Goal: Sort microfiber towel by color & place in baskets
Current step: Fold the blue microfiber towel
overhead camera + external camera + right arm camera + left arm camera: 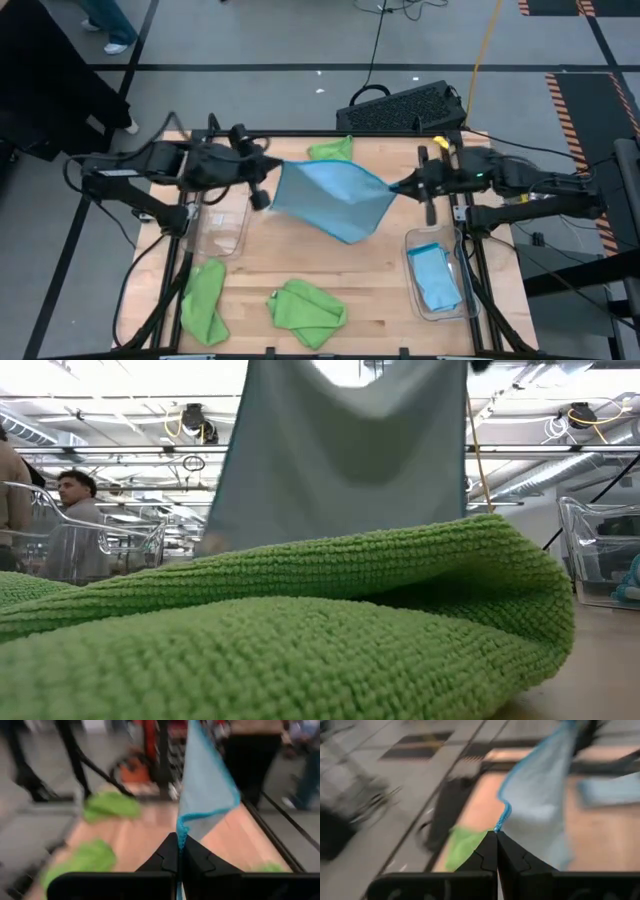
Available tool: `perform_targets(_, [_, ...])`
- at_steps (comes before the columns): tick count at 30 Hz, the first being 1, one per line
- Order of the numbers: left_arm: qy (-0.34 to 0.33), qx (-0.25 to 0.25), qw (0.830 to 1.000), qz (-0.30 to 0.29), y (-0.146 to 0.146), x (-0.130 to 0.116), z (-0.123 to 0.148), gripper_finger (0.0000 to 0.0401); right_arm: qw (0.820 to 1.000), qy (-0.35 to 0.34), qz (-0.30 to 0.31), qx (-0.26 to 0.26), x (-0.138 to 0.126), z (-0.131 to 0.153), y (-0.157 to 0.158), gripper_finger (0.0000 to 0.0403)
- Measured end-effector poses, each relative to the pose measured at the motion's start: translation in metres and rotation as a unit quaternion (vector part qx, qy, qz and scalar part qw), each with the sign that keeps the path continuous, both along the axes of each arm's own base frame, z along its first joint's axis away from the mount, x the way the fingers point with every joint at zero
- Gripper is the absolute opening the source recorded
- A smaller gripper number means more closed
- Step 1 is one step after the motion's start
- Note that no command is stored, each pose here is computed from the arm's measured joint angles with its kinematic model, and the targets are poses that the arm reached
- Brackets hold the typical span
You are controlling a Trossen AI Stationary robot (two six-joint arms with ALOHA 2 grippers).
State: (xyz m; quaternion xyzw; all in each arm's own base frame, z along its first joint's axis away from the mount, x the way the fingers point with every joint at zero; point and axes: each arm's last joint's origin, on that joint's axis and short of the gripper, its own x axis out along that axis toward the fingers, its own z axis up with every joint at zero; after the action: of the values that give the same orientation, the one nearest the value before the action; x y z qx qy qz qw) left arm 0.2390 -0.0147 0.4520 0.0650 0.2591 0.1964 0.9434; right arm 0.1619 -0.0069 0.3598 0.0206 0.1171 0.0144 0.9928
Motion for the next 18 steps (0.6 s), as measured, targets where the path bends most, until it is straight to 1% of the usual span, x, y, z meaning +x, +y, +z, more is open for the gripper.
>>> perform_targets(3, [-0.042, -0.029, 0.997, -0.058, -0.015, -0.006, 0.019, 0.0, 0.996, -0.067, 0.045, 0.034, -0.004, 0.026, 0.006, 0.0])
perform_targets(6, [-0.086, -0.045, 0.99, -0.102, -0.028, -0.011, 0.036, 0.0, 0.984, -0.131, 0.106, 0.066, -0.007, 0.045, 0.012, 0.0])
perform_targets(9, [-0.105, -0.039, 0.985, -0.135, -0.038, -0.017, 0.047, 0.0, 0.968, -0.176, 0.156, 0.09, -0.009, 0.056, 0.017, 0.0])
perform_targets(12, [-0.134, -0.027, 0.976, -0.167, -0.044, -0.022, 0.059, 0.0, 0.954, -0.209, 0.189, 0.106, -0.011, 0.064, 0.02, 0.0])
perform_targets(15, [-0.162, -0.019, 0.964, -0.211, -0.05, -0.025, 0.069, 0.0, 0.939, -0.238, 0.216, 0.121, -0.013, 0.071, 0.024, 0.0])
perform_targets(18, [-0.17, -0.024, 0.948, -0.27, -0.057, -0.029, 0.074, 0.0, 0.925, -0.26, 0.25, 0.122, -0.016, 0.076, 0.03, 0.0])
